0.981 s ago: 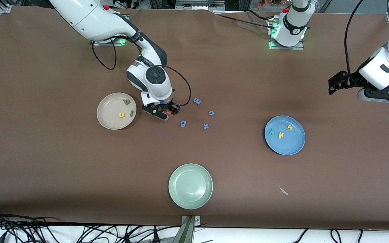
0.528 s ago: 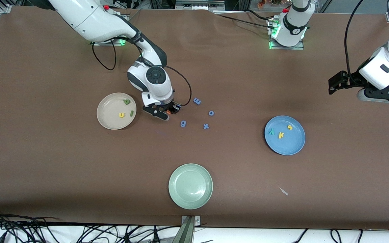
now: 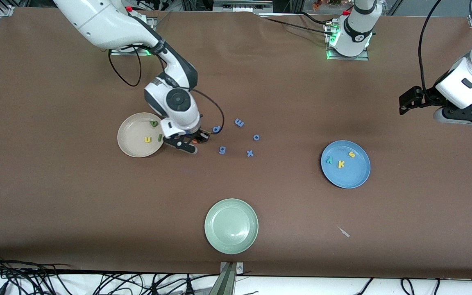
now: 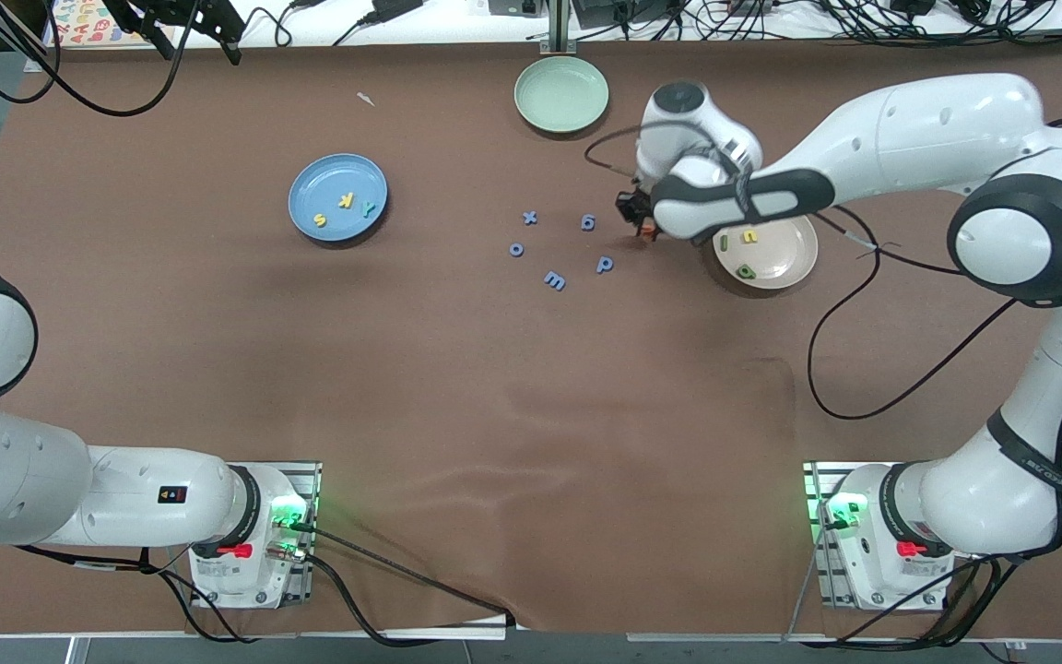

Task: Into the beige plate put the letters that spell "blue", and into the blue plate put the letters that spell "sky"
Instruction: 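Carry the orange e into the cream plate and open the right gripper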

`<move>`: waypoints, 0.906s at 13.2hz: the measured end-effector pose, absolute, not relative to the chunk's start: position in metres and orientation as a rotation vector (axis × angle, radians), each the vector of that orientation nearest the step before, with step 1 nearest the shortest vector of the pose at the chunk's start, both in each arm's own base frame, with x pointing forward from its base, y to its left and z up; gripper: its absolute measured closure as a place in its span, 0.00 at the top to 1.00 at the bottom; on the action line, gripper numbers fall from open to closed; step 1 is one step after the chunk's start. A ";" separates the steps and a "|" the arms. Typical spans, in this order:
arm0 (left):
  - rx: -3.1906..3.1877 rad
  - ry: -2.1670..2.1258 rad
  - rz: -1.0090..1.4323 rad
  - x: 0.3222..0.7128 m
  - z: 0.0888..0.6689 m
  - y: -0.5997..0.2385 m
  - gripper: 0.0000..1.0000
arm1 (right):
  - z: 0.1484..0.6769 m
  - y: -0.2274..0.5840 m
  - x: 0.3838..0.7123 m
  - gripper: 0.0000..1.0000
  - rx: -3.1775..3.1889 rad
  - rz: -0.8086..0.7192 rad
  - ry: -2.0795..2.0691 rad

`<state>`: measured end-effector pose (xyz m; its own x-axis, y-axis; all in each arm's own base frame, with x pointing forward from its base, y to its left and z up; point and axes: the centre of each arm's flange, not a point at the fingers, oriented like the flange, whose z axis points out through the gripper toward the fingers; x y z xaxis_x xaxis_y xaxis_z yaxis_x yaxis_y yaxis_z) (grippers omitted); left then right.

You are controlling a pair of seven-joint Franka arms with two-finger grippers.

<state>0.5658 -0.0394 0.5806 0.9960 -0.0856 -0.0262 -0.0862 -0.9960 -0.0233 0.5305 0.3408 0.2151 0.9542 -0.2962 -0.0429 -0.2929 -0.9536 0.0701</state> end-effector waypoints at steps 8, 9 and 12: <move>-3.114 0.137 0.038 0.566 0.581 -0.039 1.00 | 0.265 0.213 0.533 0.28 2.927 -0.278 -0.043; -3.114 0.137 0.038 0.566 0.581 -0.039 1.00 | 0.269 0.207 0.527 0.28 2.919 -0.279 -0.023; -3.114 0.137 0.038 0.566 0.581 -0.039 1.00 | 0.292 0.185 0.525 0.39 2.899 -0.269 0.013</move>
<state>0.5658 -0.0394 0.5812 0.9958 -0.0875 -0.0252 -0.0881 -0.9958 -0.0233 0.5247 0.1847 0.2915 0.9831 -0.0121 -0.1828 0.0302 -0.9735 0.2266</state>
